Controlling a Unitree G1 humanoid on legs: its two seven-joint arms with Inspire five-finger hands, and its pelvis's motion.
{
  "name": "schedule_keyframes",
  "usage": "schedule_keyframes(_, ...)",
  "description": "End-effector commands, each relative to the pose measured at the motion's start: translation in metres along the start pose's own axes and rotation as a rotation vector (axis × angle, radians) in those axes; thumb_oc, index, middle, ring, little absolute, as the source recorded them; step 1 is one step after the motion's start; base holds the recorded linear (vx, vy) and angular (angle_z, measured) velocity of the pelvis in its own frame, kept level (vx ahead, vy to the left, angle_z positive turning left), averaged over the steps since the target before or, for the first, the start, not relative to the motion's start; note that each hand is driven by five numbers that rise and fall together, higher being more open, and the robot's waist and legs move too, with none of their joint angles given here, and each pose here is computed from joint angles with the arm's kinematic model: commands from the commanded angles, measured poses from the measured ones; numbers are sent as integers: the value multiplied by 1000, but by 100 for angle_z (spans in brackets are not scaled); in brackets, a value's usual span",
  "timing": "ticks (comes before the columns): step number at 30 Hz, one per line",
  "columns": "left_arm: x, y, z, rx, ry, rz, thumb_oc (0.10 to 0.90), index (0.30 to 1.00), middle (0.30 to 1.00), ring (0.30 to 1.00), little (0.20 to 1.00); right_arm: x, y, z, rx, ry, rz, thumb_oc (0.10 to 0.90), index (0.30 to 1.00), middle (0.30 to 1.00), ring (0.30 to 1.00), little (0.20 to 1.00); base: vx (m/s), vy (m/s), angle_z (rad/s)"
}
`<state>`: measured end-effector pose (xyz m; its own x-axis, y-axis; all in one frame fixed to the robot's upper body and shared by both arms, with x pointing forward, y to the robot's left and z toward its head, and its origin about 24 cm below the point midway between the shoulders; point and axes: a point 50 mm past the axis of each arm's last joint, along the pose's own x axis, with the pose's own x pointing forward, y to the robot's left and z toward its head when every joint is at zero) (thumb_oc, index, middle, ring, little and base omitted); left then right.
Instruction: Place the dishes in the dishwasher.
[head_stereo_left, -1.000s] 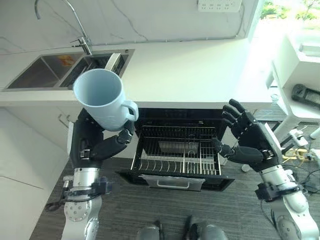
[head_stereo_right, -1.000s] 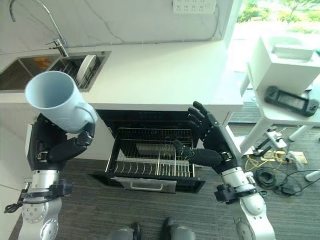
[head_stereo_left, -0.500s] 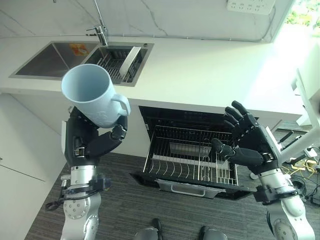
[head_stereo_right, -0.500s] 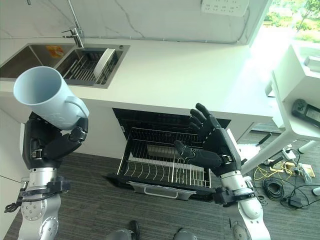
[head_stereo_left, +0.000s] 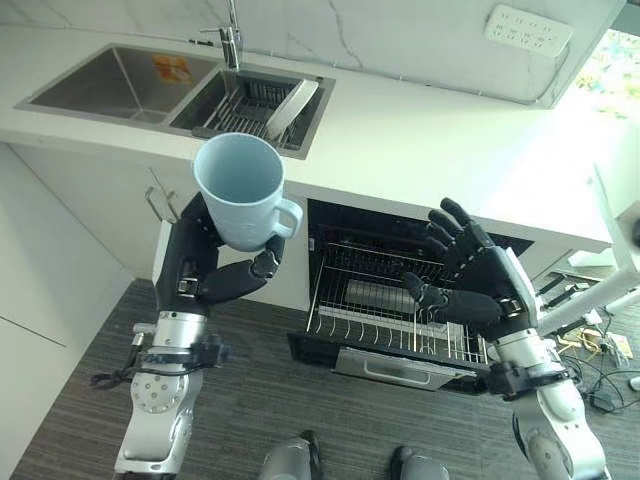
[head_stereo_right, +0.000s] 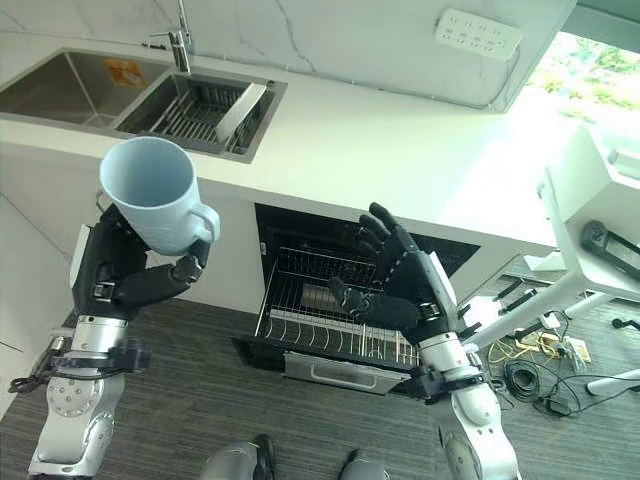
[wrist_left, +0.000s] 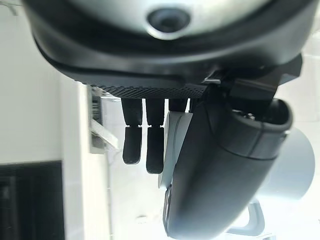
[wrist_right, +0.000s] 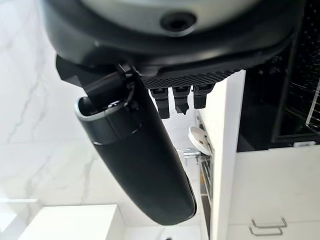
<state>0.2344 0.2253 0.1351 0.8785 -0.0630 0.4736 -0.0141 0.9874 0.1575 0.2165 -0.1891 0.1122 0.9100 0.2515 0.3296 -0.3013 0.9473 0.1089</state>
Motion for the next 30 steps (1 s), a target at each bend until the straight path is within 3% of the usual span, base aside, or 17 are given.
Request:
schedule_keyframes(1,20,-16,54,7,-296,-58,400,300,300,300,300,10,2,47,16,-274,20,800,900,900,900,900,5,-276,23)
schedule_keyframes(13,20,-38,32,98,-238,4,400,300,300,300,300,34,20,55,139,-260,208,800,900,900,900,900,11,-246,-11)
schedule_keyframes(23,28,-68,20,76,-257,-20,400,300,300,300,300,52,41,42,225,-224,248,800,900,900,900,900,-1,-45,-3)
schedule_keyframes(30,30,-83,19,77,-326,80,400,300,300,300,300,58,56,37,290,-229,270,800,900,900,900,900,7,4,9)
